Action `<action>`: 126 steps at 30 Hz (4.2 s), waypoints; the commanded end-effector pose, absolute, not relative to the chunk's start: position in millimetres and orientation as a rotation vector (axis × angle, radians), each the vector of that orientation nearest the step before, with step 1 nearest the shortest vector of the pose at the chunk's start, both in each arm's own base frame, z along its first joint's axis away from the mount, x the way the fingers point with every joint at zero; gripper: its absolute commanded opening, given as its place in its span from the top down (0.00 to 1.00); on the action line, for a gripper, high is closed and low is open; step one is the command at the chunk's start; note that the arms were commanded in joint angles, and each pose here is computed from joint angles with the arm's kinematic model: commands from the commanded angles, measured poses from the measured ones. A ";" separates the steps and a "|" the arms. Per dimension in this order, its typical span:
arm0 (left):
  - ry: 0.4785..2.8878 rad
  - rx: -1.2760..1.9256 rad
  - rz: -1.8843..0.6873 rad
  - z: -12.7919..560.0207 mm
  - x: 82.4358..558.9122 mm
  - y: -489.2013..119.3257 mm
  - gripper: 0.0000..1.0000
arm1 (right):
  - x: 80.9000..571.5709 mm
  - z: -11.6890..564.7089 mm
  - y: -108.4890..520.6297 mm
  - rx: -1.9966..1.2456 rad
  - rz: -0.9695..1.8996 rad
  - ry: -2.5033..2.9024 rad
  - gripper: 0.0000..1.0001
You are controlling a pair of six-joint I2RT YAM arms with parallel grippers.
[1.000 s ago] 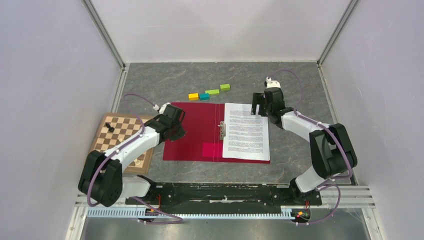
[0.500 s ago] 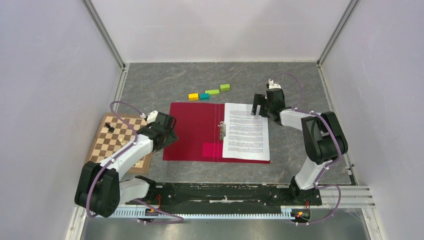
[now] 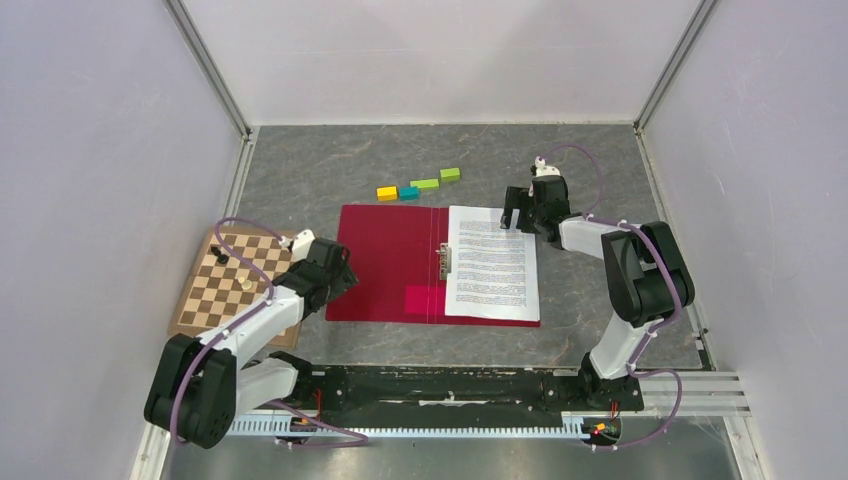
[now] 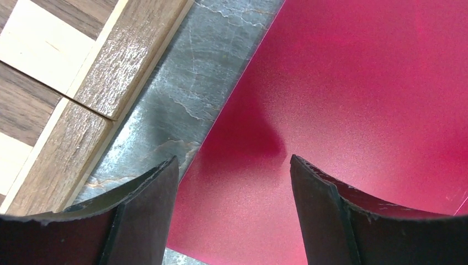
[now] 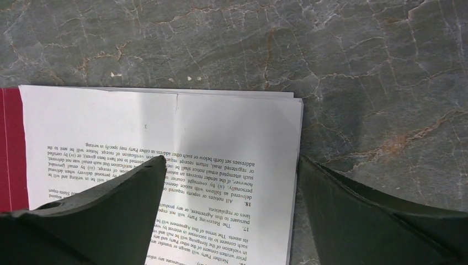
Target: Put the files into the folder
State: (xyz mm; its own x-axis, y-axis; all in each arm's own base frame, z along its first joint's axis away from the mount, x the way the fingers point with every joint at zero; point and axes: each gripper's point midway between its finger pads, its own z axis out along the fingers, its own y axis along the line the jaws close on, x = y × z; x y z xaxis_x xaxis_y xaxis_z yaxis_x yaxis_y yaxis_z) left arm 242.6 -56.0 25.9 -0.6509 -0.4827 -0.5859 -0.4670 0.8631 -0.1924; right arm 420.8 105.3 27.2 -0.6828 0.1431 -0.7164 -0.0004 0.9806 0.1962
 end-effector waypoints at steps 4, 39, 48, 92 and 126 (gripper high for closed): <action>2.370 -0.754 -0.128 14.9 251.6 -69.8 0.19 | 423.6 26.2 111.9 0.066 0.262 2.317 0.08; 2.382 -0.618 -0.195 44.8 228.8 -105.8 0.17 | 432.4 26.8 80.0 0.046 -0.020 2.357 0.07; 2.356 -0.434 -0.340 92.0 246.4 -134.3 0.24 | 433.8 52.7 63.1 0.102 -0.104 2.344 0.07; 2.501 -0.675 -0.337 10.4 217.8 -153.1 0.62 | 338.0 104.1 288.3 -0.751 -0.154 2.270 0.80; 2.518 -0.763 -0.298 -2.4 210.4 -147.3 0.70 | 306.2 69.8 257.0 -0.761 -0.185 2.322 1.00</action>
